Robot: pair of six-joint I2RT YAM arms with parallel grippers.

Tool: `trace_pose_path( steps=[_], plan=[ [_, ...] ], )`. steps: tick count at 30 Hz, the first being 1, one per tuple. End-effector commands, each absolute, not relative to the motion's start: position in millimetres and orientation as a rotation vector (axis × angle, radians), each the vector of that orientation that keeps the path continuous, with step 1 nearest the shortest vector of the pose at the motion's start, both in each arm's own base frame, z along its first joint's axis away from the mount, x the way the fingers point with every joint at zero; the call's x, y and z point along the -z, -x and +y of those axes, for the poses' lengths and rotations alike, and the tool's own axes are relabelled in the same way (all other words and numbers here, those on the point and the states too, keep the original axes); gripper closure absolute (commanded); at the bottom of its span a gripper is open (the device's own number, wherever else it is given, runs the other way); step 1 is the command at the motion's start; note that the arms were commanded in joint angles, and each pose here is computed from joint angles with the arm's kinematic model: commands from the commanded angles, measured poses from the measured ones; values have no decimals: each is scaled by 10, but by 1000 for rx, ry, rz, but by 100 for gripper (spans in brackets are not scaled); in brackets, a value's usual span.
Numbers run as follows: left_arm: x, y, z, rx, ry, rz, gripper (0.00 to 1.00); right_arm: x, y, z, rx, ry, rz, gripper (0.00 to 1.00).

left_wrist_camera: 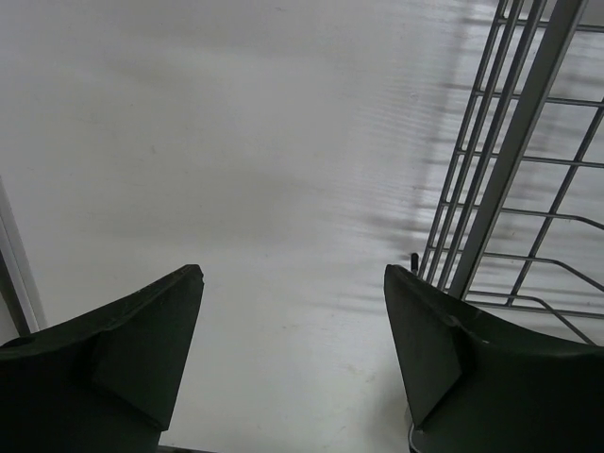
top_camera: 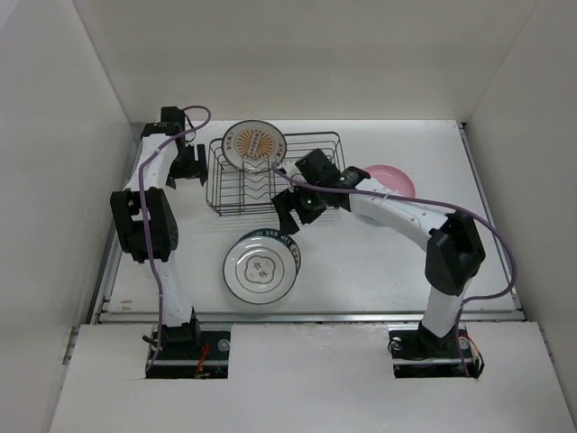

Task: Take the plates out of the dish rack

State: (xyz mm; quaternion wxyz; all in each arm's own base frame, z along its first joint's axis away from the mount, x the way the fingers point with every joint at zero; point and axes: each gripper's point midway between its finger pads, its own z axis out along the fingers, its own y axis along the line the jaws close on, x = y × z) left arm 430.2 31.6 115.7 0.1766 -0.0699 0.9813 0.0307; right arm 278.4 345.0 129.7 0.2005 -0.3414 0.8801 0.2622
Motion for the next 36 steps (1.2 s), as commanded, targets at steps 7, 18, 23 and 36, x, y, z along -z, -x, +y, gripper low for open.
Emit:
trace_pose_path(
  steps=[7,18,23,36],
  plan=[
    [-1539,-4325,240,-19,183,2698,24,-2870,-3908,3627,-589,649,1941,0],
    [-1627,-4366,67,118,100,2716,24,-2460,-5614,3965,-536,505,1796,0],
    [-1482,-4351,-79,238,71,2769,24,-2327,-5836,4035,-527,440,1741,18],
    [-973,-4310,-283,352,115,2899,100,-2863,-5763,3707,-425,344,1636,100]
  ],
)
